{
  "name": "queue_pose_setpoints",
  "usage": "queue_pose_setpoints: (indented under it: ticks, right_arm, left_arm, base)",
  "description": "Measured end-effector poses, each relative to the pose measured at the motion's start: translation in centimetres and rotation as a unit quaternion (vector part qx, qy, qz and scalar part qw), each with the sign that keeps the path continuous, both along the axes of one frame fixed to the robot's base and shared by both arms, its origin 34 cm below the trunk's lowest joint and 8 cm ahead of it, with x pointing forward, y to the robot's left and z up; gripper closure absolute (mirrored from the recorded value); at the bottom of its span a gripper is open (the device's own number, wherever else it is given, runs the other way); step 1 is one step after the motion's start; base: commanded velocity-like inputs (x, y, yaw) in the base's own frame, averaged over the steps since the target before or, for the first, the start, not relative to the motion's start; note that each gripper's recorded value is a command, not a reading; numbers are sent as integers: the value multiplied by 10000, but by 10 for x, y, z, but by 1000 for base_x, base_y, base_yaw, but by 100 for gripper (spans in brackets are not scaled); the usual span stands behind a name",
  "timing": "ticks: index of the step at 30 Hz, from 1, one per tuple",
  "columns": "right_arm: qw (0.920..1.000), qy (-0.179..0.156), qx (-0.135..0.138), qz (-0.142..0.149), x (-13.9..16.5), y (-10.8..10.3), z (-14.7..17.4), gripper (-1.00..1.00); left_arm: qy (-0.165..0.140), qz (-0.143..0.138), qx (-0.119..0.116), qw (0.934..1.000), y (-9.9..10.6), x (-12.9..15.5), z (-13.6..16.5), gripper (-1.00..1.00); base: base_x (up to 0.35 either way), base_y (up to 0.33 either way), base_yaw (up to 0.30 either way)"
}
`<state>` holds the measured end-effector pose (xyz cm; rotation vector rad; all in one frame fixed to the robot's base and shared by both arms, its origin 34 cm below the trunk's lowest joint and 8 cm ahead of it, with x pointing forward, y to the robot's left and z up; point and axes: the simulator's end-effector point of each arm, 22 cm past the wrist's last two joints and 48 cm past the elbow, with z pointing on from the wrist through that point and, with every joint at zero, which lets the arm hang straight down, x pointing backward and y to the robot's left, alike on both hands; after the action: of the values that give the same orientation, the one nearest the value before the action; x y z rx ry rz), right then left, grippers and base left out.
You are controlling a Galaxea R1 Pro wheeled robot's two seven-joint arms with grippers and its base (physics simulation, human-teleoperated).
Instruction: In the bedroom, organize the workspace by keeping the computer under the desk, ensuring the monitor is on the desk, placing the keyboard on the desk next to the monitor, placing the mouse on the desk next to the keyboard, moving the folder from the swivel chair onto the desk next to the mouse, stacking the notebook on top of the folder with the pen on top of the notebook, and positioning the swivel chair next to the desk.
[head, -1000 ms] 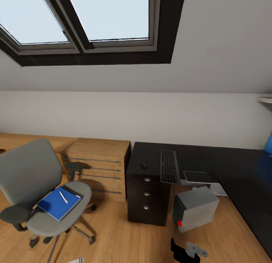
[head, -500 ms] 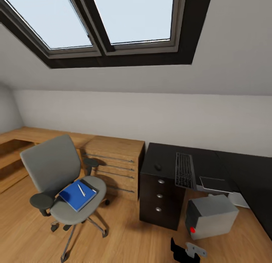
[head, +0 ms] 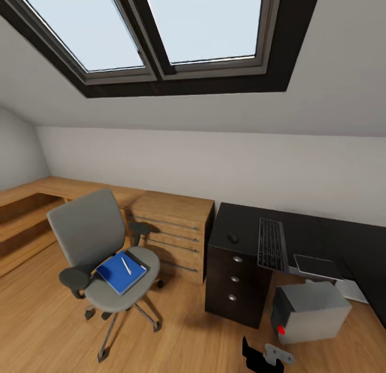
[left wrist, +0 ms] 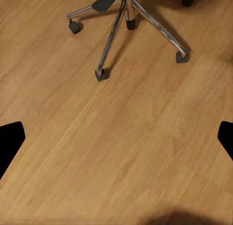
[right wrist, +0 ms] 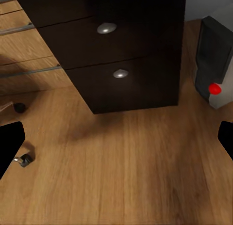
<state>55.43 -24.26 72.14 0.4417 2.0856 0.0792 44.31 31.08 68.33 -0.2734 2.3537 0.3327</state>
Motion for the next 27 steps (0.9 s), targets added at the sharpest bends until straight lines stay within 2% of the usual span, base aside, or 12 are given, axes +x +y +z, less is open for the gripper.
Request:
queue_pose_setpoints:
  ticks: [16, 27]
  right_arm:
    - [10000, 1, -45, 89, -4, 3, 16, -100]
    - [9999, 0, -50, 88, -7, 2, 25, -100]
  left_arm:
    - [1, 9, 5, 10000, 0, -5, 16, -100]
    - [-2, 14, 4, 10000, 1, -8, 25, -100]
  base:
    - [-268, 0, 2]
    - [-46, 0, 0]
